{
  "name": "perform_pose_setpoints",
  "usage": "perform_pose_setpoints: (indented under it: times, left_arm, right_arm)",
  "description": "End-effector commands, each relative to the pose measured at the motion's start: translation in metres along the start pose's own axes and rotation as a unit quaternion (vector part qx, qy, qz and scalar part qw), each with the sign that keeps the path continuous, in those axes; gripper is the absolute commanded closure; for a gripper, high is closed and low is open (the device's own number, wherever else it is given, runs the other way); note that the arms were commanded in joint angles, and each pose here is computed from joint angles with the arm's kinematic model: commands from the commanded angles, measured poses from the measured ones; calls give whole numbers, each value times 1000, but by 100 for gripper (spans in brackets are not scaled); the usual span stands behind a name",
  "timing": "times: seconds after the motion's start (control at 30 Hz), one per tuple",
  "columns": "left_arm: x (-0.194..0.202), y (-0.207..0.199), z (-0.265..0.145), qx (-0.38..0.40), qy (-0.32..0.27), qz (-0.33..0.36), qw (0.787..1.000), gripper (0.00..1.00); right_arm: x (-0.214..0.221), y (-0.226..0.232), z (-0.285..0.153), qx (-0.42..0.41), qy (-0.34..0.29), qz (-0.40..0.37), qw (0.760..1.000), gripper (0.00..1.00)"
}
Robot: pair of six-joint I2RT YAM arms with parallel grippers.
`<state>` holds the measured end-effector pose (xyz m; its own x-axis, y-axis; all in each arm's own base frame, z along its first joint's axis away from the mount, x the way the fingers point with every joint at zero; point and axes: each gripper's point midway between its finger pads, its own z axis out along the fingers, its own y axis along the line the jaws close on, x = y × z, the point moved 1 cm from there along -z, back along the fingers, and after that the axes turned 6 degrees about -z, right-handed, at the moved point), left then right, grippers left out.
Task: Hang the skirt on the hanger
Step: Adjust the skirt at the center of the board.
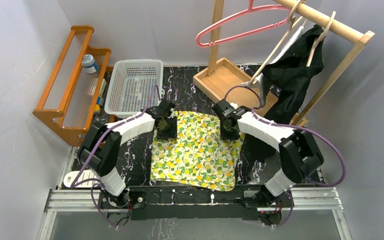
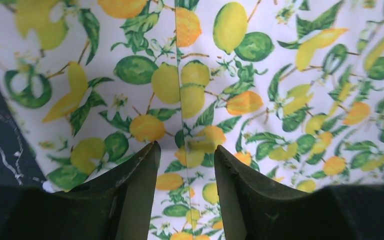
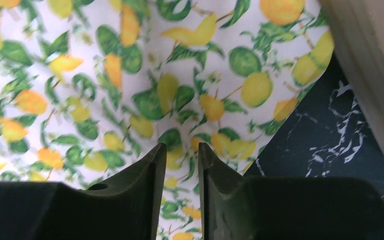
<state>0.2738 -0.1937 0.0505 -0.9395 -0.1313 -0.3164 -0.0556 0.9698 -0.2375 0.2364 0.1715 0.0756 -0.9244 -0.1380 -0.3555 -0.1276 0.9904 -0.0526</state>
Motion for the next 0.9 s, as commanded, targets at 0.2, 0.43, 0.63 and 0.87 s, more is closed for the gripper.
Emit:
perform_pose_setpoints:
  times: [0.2,0.43,0.63,0.87]
  left_arm:
    - [1,41,36,-123,29,94,988,60]
    - [-9,62,41,-173,33,133,975,64]
    - [-26,49,39,-159,14,142,977,64]
    - [-34,54,37,-168,4,166,972,64]
  right_arm:
    - [-28,-33,26,90,-22,15,996,64]
    - [-21,-42,31,99,-13,7,995,58]
    - [4,-65,47,156,24,-30,987,58]
    - [17,-84,48,215,47,-18,975,59]
